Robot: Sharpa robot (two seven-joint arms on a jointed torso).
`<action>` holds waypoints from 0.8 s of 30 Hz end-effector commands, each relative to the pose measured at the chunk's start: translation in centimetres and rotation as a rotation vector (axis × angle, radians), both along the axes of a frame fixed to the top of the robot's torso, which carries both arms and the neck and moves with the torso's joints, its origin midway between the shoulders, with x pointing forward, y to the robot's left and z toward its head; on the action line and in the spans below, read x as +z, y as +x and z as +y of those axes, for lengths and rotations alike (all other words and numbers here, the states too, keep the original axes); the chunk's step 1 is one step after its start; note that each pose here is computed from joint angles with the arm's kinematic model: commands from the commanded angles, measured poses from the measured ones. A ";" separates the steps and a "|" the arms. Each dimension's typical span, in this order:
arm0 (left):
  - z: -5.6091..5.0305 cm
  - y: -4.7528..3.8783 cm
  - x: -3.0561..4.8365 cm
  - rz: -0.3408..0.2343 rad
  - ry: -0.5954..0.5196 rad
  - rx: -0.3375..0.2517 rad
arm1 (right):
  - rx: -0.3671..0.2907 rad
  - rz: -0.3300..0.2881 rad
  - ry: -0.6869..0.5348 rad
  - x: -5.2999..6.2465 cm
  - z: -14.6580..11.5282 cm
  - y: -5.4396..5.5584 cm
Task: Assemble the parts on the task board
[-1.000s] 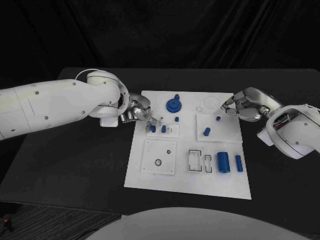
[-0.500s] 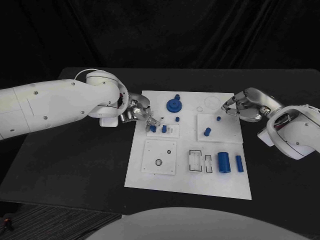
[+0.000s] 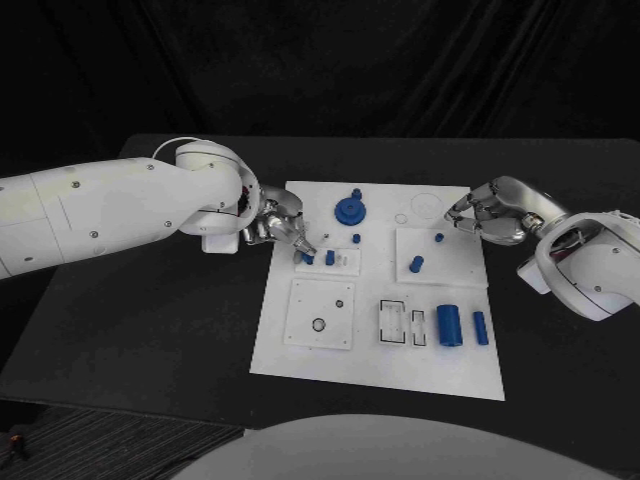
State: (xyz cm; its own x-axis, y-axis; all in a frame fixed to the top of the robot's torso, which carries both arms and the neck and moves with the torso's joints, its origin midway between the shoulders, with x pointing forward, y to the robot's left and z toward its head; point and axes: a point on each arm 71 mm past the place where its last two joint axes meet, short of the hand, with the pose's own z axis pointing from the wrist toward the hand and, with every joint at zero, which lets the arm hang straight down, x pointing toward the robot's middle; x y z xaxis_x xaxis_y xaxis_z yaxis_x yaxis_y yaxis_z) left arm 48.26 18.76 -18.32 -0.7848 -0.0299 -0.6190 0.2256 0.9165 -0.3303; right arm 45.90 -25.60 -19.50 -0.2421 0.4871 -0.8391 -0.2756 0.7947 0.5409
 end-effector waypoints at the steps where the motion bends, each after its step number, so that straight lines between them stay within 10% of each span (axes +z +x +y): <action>1: -0.2 -0.16 -0.05 0.003 -0.009 -0.014 | -0.009 0.009 -0.008 -0.2 -0.1 0.0; 24: -0.7 -0.09 -0.04 0.001 -0.010 -0.023 | -0.009 0.011 -0.009 -0.2 -0.1 0.0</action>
